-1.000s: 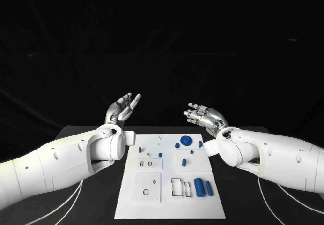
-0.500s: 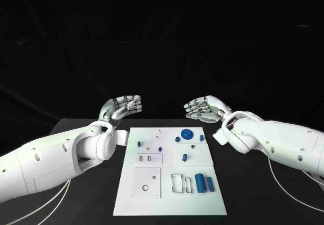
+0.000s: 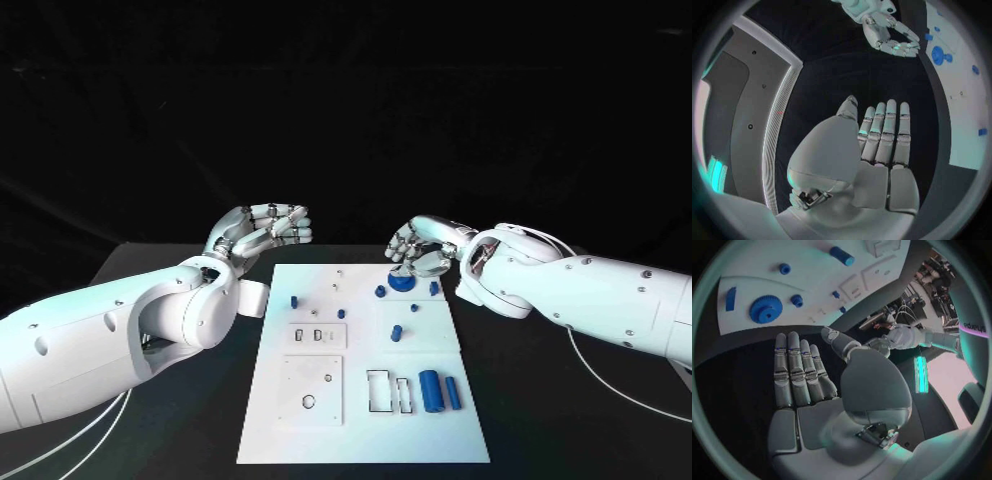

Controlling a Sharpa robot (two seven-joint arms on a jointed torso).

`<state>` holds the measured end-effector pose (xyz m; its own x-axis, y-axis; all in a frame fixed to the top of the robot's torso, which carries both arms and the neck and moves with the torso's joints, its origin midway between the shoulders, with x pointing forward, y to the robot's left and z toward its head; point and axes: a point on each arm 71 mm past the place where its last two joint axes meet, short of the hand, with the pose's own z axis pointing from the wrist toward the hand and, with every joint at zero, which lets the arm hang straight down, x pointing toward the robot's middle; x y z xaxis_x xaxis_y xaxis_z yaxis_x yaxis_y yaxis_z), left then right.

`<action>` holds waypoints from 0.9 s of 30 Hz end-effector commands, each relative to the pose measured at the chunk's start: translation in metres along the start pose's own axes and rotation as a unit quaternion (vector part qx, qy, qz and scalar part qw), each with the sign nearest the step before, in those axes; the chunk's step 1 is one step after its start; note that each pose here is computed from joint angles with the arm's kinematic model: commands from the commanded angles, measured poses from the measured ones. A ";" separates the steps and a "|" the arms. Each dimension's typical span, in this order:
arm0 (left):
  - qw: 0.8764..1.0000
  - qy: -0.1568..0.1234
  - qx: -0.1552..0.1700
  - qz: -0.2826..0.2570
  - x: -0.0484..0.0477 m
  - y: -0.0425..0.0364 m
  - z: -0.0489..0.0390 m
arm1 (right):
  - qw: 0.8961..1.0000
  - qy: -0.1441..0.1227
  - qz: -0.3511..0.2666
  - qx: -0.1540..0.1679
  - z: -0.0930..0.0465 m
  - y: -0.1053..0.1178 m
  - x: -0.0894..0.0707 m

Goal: Assemble the parts on the task board

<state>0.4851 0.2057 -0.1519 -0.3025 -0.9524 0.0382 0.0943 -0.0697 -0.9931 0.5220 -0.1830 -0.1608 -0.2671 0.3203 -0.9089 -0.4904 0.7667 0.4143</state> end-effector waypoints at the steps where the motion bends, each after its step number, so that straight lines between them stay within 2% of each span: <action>1: 1.000 0.029 0.000 -0.009 0.0088 -0.0049 -0.0049 | 0.993 0.030 -0.111 0.010 0.002 0.004 0.003; 11: 0.999 0.041 0.004 -0.024 0.0188 -0.0125 -0.0167 | 0.986 0.040 -0.164 0.008 0.009 0.014 0.005; 27: 0.999 0.042 -0.001 -0.030 0.0196 -0.0131 -0.0190 | 0.982 0.053 -0.182 0.008 0.016 0.018 0.013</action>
<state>0.4607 0.1959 -0.1419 -0.3690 -0.9265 0.0735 0.0765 -0.1091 -0.9911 0.5224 -0.1565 -0.1632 -0.1612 0.0076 -0.9869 -0.5565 0.8251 0.0973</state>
